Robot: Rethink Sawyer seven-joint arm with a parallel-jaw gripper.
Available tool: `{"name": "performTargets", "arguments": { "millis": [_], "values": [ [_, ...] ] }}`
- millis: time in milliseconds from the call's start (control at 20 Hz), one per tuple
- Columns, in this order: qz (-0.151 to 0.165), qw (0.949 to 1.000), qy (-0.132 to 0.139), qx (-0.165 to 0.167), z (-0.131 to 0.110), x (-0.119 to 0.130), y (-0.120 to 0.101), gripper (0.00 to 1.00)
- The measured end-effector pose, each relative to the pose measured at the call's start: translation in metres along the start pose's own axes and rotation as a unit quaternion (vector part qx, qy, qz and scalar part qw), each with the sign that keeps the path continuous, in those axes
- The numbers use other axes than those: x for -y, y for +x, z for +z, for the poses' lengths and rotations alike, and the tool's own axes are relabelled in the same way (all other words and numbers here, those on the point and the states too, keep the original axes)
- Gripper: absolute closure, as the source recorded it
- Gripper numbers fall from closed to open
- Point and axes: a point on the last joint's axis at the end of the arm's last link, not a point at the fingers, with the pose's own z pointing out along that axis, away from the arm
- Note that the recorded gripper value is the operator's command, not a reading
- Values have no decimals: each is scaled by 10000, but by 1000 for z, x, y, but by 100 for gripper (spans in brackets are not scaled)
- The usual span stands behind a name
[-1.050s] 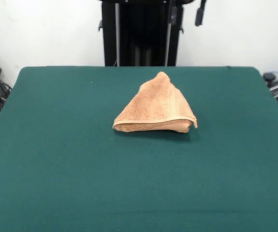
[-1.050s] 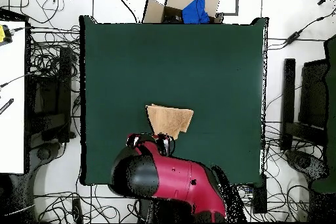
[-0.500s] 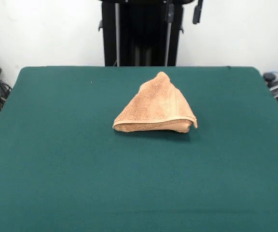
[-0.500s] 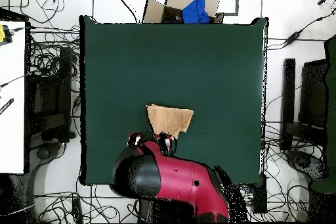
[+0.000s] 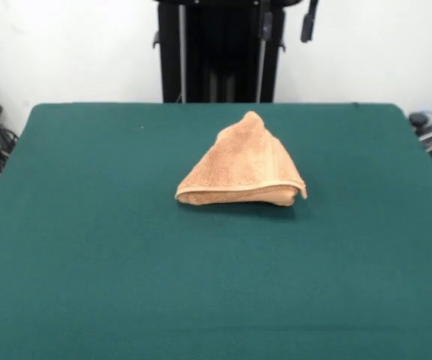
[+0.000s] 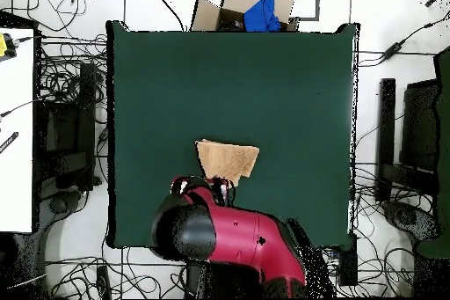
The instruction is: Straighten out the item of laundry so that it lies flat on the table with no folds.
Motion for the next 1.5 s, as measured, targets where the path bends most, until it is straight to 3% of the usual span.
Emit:
{"name": "performTargets", "arguments": {
  "millis": [800, 1500],
  "values": [
    [-39, 9998, -50, -190, 23, -4, -3, 0],
    [-1, 10000, -46, -57, 57, 7, -58, 0]
  ]
}}
